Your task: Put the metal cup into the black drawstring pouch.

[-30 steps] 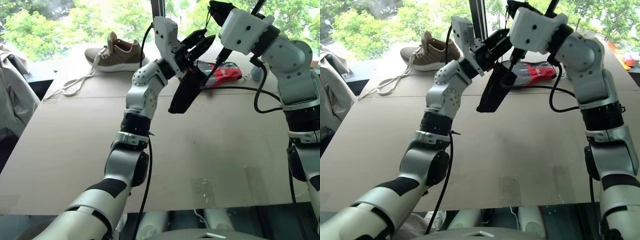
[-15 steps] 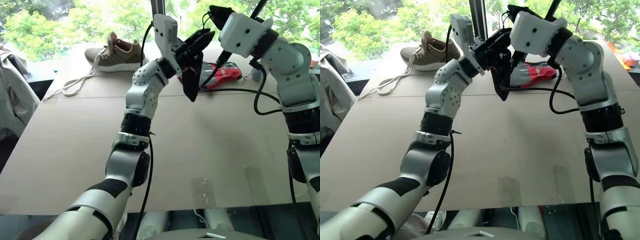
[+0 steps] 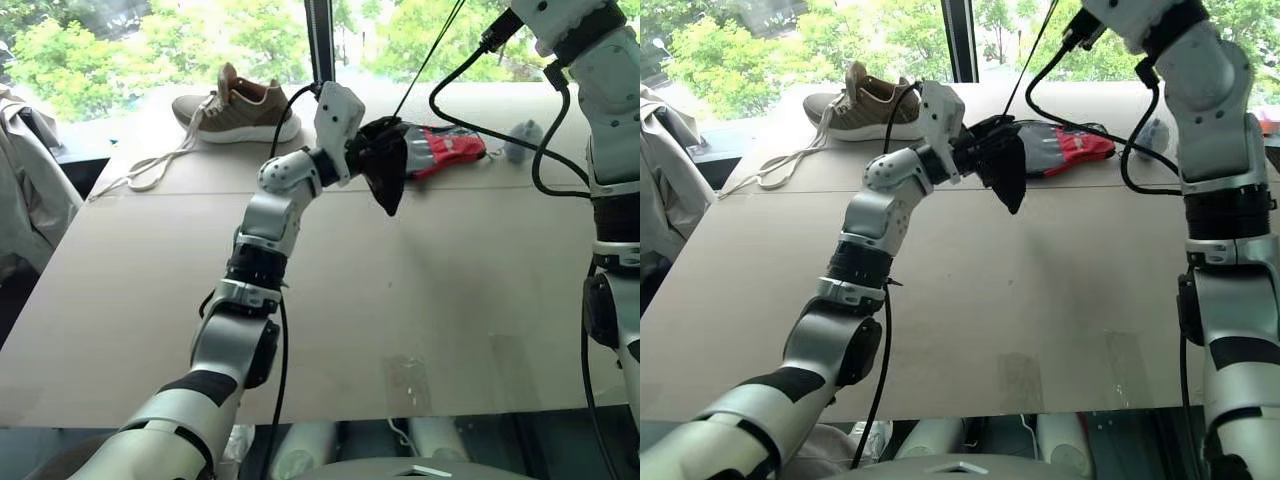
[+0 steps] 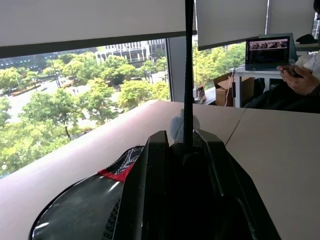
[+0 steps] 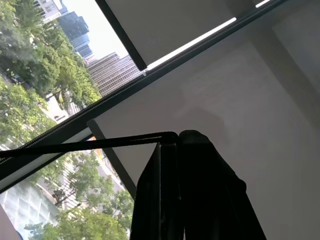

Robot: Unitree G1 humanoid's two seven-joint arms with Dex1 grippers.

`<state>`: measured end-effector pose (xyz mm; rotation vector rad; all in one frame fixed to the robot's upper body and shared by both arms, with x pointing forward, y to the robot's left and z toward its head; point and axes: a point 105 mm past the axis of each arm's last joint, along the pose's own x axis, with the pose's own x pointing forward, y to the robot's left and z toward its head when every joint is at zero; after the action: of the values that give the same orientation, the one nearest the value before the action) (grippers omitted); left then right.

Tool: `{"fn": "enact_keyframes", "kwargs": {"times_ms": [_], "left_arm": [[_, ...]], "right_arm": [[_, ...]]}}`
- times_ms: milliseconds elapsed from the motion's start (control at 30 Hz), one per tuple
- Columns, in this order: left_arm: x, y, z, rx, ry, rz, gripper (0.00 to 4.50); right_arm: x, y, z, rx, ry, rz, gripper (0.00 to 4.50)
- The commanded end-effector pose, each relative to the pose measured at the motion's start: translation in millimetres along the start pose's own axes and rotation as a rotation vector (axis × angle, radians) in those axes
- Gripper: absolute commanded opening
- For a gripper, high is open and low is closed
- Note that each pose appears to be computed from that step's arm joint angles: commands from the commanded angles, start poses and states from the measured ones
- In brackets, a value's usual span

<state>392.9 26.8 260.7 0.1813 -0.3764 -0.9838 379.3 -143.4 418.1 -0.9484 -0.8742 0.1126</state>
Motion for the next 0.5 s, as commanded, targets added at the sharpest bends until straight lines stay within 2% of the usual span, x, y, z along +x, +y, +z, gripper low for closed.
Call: {"fn": "enact_keyframes", "kwargs": {"times_ms": [33,133,233,400,500], "left_arm": [[-15.6,4.3,-25.4,-0.034,0.088,0.029,0.20],[-19.0,5.2,-27.3,-0.034,0.097,0.036,0.20],[-20.8,7.6,-27.7,-0.032,0.099,0.052,0.20],[-21.6,11.3,-26.8,-0.023,0.098,0.068,0.20],[-28.5,23.3,-19.0,0.016,0.094,0.106,0.20]], "right_arm": [[-16.7,-119.7,12.4,0.038,-0.024,-0.460,0.00],[-27.0,-142.2,1.4,0.096,0.019,-0.580,0.00],[-29.2,-142.8,-8.9,0.218,0.048,-0.623,0.00],[-5.7,-76.0,-9.9,0.469,0.066,-0.349,0.00],[-4.8,-21.0,-3.9,0.673,0.096,-0.081,0.00]]}}
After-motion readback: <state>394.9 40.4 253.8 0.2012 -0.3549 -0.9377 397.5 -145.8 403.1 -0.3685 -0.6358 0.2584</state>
